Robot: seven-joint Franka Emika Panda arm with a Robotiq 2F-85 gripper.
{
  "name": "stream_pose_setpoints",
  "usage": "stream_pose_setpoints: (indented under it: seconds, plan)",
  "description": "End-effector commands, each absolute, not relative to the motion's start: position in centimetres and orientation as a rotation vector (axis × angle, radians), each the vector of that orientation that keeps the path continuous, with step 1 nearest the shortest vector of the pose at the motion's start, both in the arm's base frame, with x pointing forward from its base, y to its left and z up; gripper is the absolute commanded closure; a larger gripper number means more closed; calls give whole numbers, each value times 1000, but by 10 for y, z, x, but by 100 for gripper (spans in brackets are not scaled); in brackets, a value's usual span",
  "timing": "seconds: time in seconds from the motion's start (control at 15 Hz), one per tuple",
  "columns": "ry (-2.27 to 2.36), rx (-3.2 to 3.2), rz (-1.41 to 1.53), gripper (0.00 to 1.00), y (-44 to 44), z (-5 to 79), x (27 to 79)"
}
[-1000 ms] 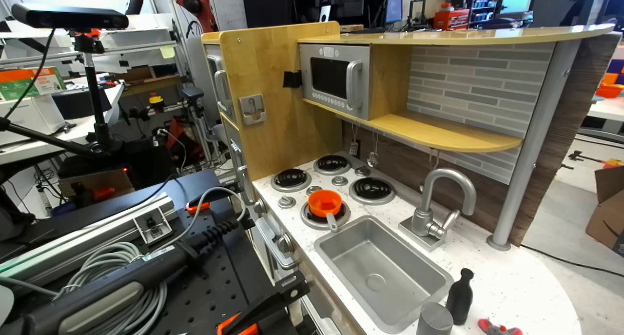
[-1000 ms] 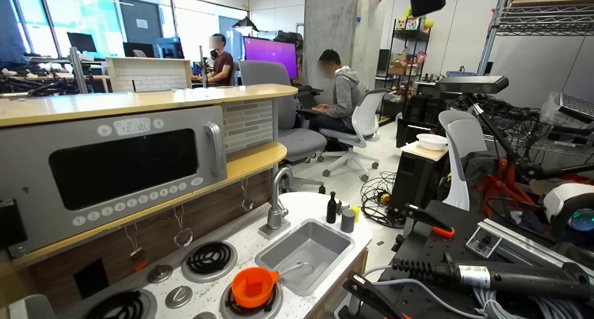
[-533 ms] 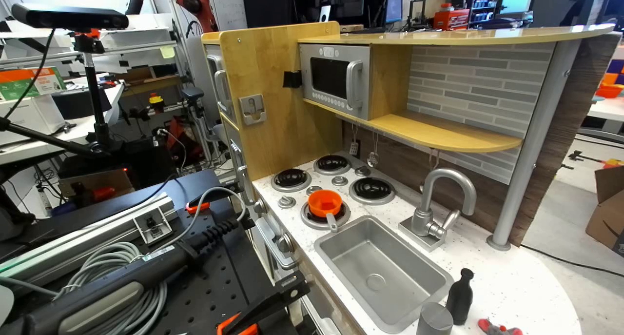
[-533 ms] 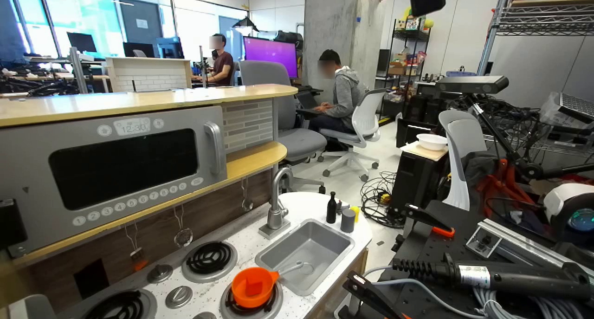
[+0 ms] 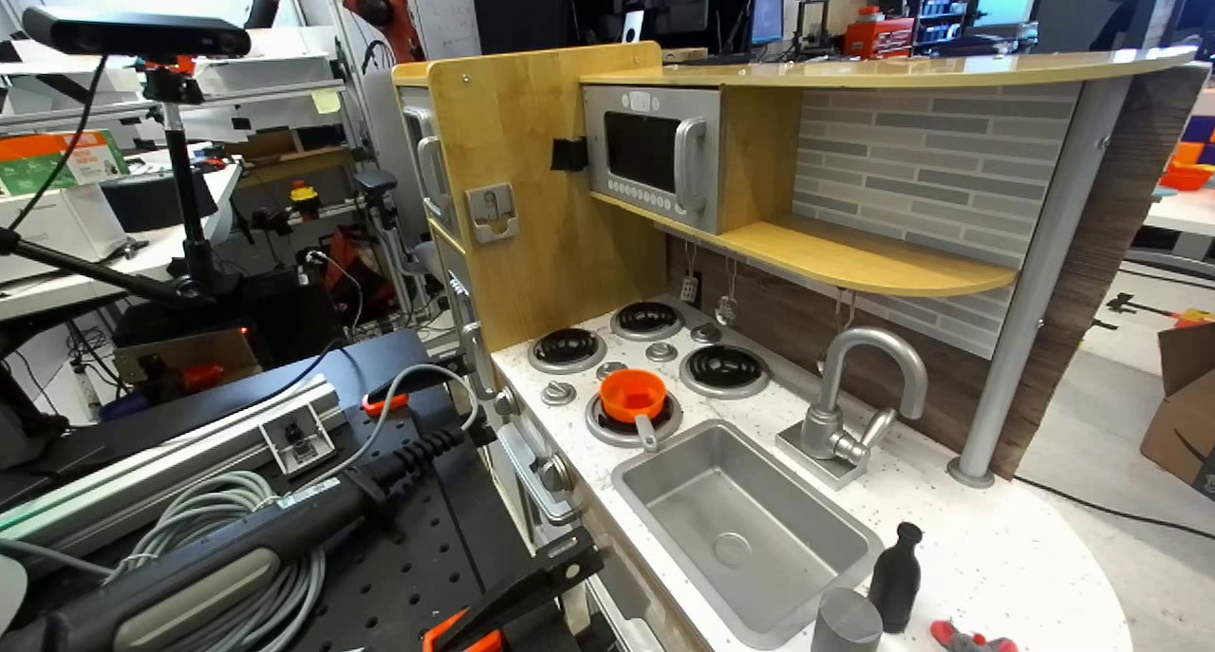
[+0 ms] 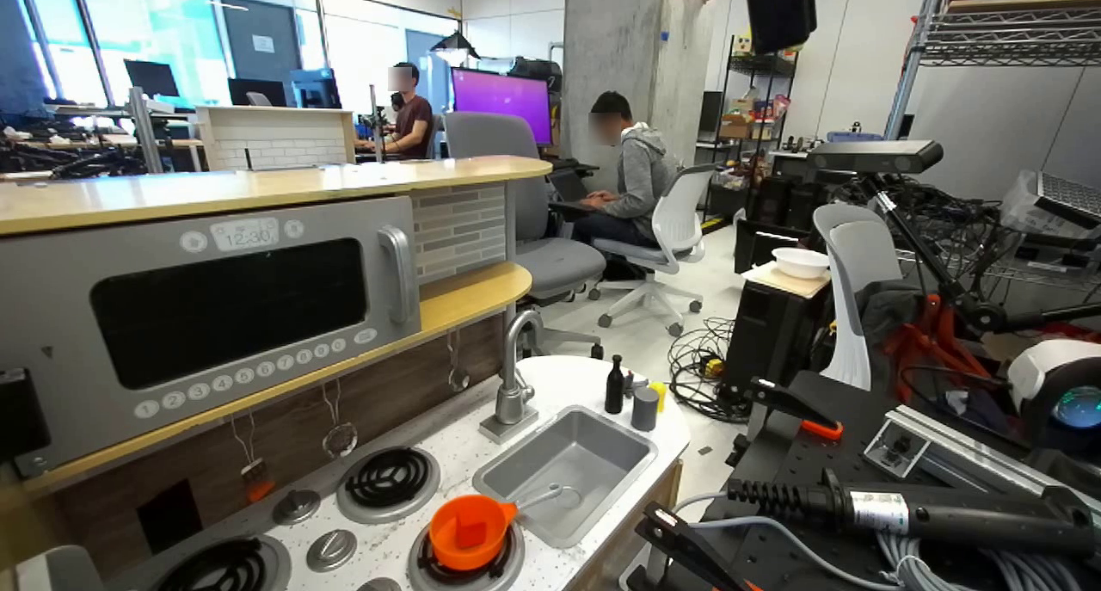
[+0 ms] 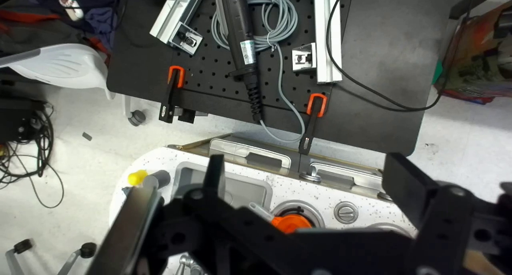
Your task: Pick the grey object on the counter and put it on the stove
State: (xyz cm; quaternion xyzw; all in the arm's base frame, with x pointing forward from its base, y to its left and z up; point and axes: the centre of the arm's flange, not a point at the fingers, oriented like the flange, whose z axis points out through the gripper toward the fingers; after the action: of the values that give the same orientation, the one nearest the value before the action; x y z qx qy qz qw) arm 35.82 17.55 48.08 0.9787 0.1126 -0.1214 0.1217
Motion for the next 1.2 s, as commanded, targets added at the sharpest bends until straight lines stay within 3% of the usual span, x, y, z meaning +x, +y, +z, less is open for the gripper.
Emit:
stream_pose_setpoints:
  seconds: [0.0,0.27,1.13]
  plan:
    - [355,2857,-264,0,154,451,371]
    - [322,2885,-169,0,117,394,399]
    - [177,3007,-262,0,-5,163,450]
